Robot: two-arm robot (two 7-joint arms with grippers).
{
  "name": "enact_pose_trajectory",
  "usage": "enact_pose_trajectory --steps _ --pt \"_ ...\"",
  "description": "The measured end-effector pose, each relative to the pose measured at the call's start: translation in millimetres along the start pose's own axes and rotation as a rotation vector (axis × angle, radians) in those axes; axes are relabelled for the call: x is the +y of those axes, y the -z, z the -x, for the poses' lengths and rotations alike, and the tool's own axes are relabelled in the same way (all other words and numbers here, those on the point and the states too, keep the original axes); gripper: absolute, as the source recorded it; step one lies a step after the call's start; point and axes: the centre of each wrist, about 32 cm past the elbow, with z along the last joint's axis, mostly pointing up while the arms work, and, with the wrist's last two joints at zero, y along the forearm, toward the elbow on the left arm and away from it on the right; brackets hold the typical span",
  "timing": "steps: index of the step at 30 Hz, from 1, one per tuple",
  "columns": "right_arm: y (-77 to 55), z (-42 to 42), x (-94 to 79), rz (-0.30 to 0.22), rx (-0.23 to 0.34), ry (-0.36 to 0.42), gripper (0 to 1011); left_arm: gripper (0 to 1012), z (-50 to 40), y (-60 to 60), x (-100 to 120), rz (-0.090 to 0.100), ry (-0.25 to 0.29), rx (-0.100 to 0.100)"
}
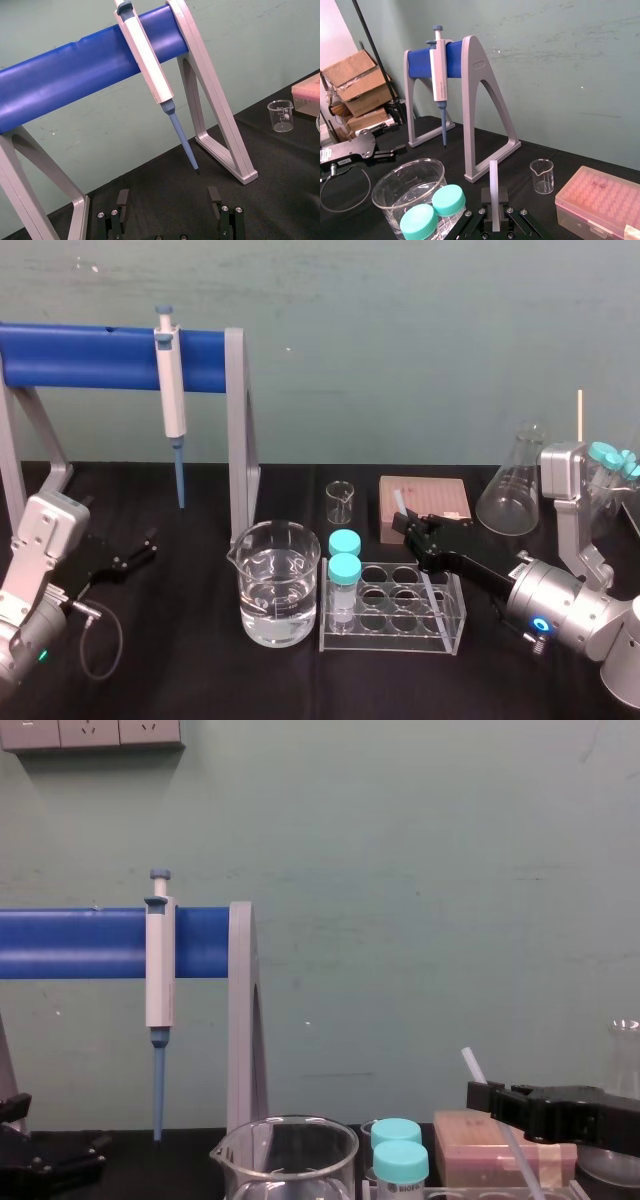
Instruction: Pick up the stirring rod with one hand, then place it down.
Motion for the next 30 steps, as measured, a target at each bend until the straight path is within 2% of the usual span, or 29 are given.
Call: enact_pose_trajectory --steps 8,15,18,22,25,30 --pt "-0.6 0.6 -0.8 -0.007 -0.014 0.0 67 1000 0.0 0.0 0 0.0 0.0 0.0" --pt "-5.8 7.6 -5.0 -0.069 -0.1 0.017 68 1000 0.0 0.0 0 0.0 0.0 0.0" --pt "-12.1 13.0 -7.9 -0.113 -0.181 0.031 67 1000 0.0 0.0 0 0.0 0.0 0.0" --pt "-17.6 16.8 -10.0 -0.148 -0.252 0.044 68 1000 0.0 0.0 0 0.0 0.0 0.0" --pt "-22.4 21.0 -11.8 -0.196 -0.342 0.067 67 1000 0.0 0.0 0 0.0 0.0 0.0" --pt "-24.5 24.6 -11.0 -0.264 -0.426 0.105 68 1000 0.0 0.0 0 0.0 0.0 0.0"
